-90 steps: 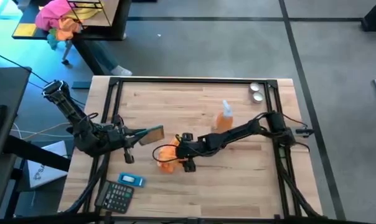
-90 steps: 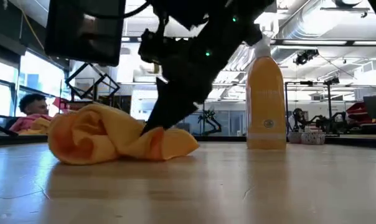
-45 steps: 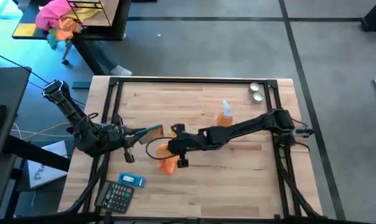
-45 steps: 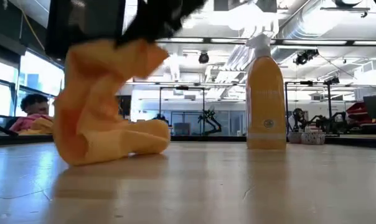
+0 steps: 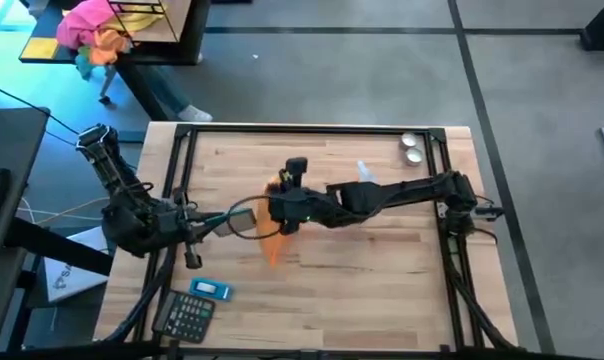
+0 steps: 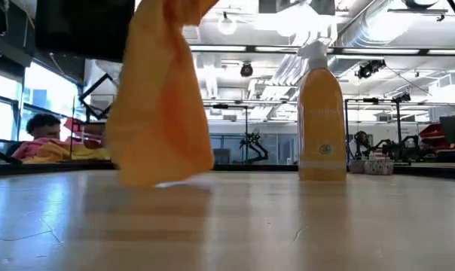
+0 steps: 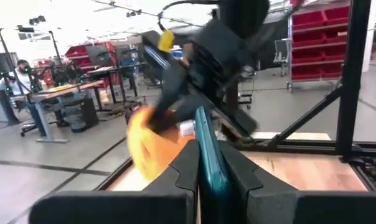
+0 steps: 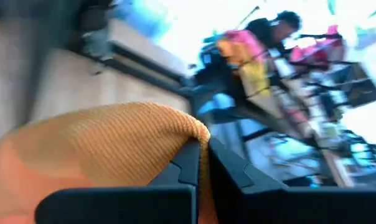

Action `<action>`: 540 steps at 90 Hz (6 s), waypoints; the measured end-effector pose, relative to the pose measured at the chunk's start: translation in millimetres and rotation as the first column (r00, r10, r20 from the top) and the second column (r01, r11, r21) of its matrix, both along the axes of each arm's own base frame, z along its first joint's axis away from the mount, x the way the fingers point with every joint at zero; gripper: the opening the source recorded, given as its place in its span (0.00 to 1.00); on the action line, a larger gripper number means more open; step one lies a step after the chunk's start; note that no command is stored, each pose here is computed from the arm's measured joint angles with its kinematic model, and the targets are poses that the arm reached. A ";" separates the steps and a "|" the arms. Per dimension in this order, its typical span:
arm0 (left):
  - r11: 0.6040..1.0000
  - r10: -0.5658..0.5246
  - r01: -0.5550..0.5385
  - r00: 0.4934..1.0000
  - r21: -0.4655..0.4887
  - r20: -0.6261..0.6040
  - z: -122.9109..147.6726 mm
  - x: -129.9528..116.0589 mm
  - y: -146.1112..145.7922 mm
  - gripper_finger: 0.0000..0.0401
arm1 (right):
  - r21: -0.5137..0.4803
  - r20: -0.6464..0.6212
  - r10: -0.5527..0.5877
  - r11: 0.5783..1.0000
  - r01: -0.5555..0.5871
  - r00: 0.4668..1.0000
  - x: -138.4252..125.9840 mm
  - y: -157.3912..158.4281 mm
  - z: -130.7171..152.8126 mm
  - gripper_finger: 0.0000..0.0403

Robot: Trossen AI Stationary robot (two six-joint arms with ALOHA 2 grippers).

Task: Apply microfiber cloth
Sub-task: Wipe tablet with a microfiber cloth

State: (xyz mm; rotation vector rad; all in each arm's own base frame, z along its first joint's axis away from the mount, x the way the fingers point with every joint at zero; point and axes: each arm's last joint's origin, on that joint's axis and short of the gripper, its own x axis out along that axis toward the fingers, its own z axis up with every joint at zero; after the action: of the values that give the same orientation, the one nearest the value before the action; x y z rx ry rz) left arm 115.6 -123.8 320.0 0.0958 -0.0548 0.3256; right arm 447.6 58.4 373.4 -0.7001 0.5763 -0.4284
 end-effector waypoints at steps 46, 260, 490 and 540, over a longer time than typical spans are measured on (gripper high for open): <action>1.000 -0.009 0.009 1.000 0.008 0.001 0.6 -0.7 -0.6 0.04 | 0.311 0.090 0.330 0.887 -0.341 0.940 -27.3 25.2 60.6 0.00; 0.819 0.530 -0.351 0.767 0.455 -0.361 -200.4 116.8 84.6 0.04 | 0.708 0.151 -0.134 0.706 -0.013 0.979 -50.2 34.4 -235.8 0.57; 0.973 0.219 -0.215 0.975 -0.089 0.041 -69.0 91.6 -41.8 0.04 | 0.631 -0.088 0.019 0.775 0.041 0.996 -86.0 74.9 -255.0 0.56; 0.893 -0.047 0.172 0.954 -0.416 0.295 -63.8 52.3 -7.2 0.04 | 0.620 0.244 0.105 0.748 -0.239 0.964 -122.9 70.6 -105.4 0.56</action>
State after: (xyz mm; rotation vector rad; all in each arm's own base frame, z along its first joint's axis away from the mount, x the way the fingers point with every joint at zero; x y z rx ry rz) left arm 167.8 -131.0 256.2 -0.4038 -0.2640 0.2280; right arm 324.8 128.9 268.0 -0.0342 0.4256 -0.0961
